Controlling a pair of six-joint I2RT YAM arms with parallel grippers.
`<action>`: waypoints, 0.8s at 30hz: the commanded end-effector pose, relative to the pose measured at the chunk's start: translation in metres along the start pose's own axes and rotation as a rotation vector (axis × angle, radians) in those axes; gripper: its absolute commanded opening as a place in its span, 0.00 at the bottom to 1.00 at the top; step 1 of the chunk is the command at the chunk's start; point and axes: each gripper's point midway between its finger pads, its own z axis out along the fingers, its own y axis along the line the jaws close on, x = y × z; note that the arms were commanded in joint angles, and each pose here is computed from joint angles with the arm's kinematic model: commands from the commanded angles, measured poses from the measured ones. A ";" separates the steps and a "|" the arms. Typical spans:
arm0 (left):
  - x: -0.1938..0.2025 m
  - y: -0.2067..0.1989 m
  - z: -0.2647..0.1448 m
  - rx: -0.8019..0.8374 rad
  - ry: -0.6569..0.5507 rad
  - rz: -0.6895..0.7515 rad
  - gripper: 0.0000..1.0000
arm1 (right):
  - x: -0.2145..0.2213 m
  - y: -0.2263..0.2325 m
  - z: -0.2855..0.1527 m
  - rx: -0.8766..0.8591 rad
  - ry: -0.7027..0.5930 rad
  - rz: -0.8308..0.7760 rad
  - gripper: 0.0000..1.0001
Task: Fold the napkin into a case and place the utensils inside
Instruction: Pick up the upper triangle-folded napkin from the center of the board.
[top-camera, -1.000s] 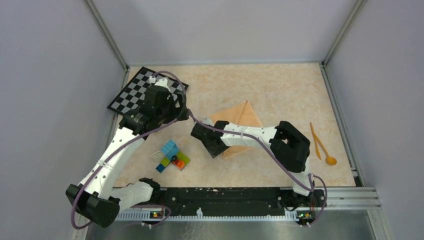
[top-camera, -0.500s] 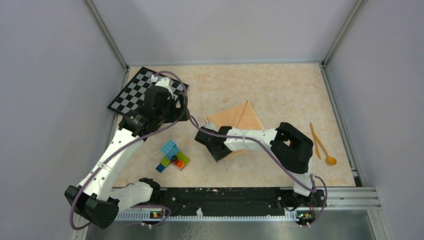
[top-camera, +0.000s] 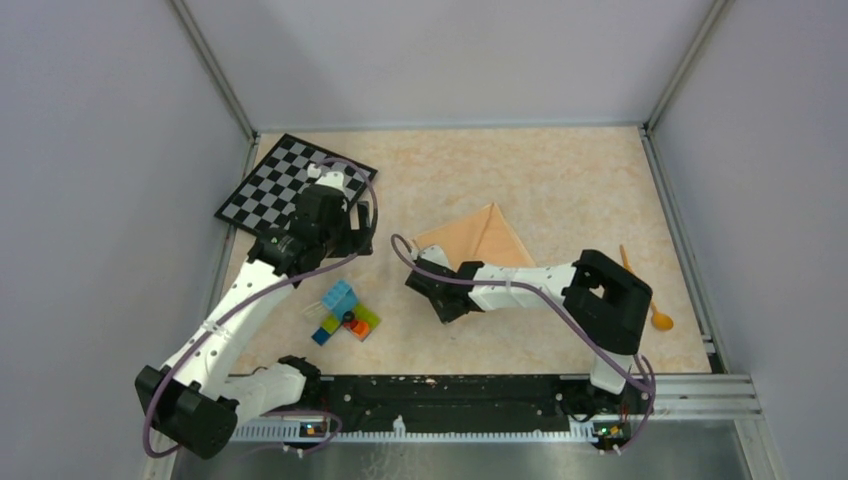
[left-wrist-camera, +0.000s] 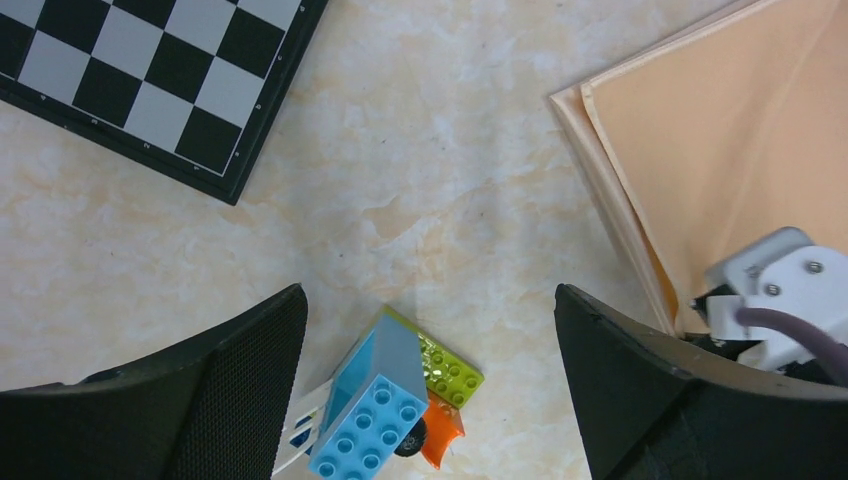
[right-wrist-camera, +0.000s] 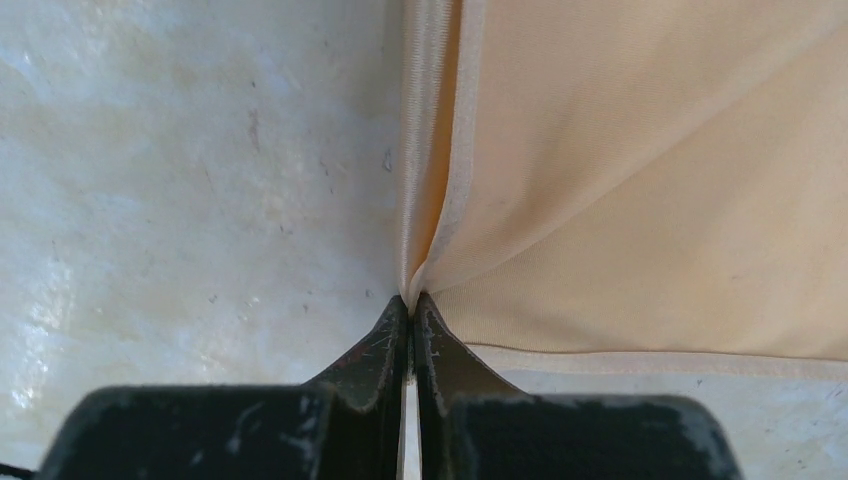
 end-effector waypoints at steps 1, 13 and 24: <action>-0.005 0.004 0.001 -0.009 -0.037 -0.015 0.97 | -0.014 0.008 -0.021 -0.122 -0.083 0.087 0.00; 0.055 -0.087 0.034 0.452 0.305 -0.367 0.95 | -0.024 -0.010 -0.050 -0.226 -0.143 0.159 0.00; 0.077 -0.130 0.093 0.395 0.385 -0.682 0.87 | -0.024 -0.037 -0.055 -0.243 -0.182 0.185 0.00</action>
